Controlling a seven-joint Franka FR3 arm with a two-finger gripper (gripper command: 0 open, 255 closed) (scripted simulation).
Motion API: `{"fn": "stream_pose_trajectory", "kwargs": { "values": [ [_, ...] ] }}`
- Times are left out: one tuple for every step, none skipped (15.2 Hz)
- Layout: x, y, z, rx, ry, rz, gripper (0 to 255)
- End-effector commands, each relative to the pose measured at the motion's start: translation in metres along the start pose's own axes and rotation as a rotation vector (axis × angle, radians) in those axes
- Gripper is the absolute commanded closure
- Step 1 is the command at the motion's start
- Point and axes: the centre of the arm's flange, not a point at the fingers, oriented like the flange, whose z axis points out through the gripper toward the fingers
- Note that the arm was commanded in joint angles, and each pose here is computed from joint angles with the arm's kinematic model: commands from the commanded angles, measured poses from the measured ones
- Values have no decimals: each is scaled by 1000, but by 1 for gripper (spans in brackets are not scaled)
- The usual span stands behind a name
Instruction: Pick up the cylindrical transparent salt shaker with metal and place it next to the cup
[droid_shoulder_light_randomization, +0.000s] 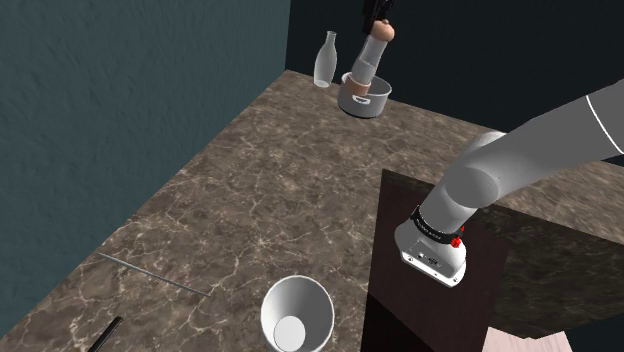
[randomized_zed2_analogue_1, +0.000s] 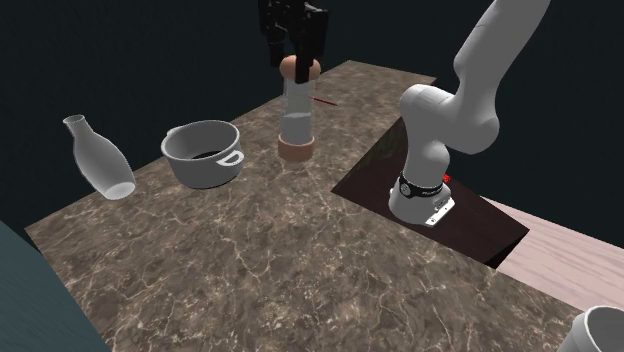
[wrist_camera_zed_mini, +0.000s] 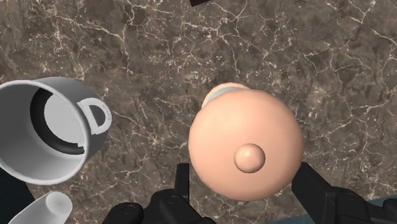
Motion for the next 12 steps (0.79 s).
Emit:
{"fn": "stream_pose_trajectory", "kwargs": {
  "values": [
    [-8, -28, -5, 0, -1, 2, 255],
    [-11, -41, -6, 0, -1, 2, 255],
    [-14, -54, -7, 0, -1, 2, 255],
    [-17, -67, -8, 0, -1, 2, 255],
    [-20, -80, -10, 0, -1, 2, 255],
    [-22, -93, -11, 0, -1, 2, 255],
    [-25, -105, -12, 0, -1, 2, 255],
    [-28, -118, -13, 0, -1, 2, 255],
    [-31, -131, -14, 0, -1, 2, 255],
    [-34, -144, -16, 0, -1, 2, 255],
    [-36, -157, -17, 0, -1, 2, 255],
    [-39, -170, -18, 0, -1, 2, 255]
  ]
}}
